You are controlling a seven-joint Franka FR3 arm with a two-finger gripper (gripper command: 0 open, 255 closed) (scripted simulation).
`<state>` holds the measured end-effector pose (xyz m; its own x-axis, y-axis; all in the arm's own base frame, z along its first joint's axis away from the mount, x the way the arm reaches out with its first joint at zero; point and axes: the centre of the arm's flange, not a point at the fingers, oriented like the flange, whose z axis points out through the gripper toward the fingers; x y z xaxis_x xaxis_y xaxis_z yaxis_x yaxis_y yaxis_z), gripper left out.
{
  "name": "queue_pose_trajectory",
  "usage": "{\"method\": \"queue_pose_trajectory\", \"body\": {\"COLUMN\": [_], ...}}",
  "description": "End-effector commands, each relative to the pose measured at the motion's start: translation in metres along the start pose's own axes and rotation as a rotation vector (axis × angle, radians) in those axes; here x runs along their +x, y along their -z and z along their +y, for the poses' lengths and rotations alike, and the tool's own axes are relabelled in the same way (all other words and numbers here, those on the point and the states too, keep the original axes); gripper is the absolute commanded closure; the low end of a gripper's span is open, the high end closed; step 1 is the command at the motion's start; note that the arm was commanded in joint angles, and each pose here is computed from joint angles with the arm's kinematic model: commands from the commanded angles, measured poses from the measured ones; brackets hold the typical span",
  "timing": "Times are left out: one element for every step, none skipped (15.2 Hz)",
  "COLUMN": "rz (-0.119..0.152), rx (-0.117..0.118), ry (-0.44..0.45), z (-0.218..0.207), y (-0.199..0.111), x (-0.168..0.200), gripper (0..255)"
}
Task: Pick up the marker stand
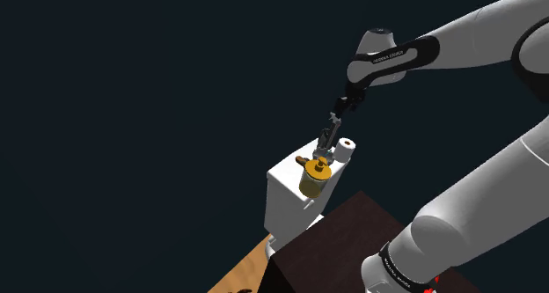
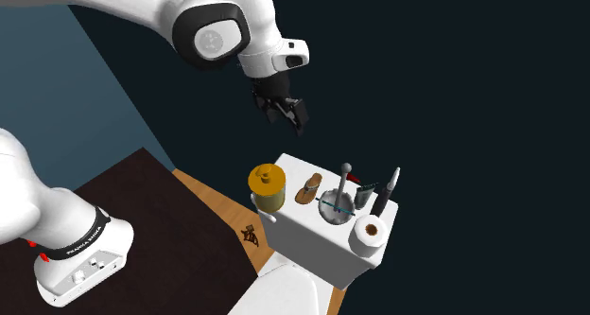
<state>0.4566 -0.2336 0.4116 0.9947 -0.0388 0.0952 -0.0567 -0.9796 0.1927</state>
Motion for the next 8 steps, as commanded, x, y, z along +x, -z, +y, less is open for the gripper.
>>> {"method": "queue_pose_trajectory", "body": {"rz": [0.004,0.005,0.006,0.008,0.009,0.010,0.012,0.013], "rx": [-0.011,-0.015,-0.020,-0.025,-0.029,-0.034,-0.038,-0.043], "ry": [-0.004,-0.006,-0.009,-0.011,-0.013,-0.015,-0.017,-0.020], "z": [0.016,0.023,0.029,0.036,0.043,0.050,0.057,0.064], "y": [-0.021,-0.030,-0.040,-0.049,-0.059,-0.068,-0.077,-0.087], "x": [0.011,0.017,0.022,0.027,0.032,0.037,0.042,0.047], "gripper": [0,0,0,0,0,0,0,0]}}
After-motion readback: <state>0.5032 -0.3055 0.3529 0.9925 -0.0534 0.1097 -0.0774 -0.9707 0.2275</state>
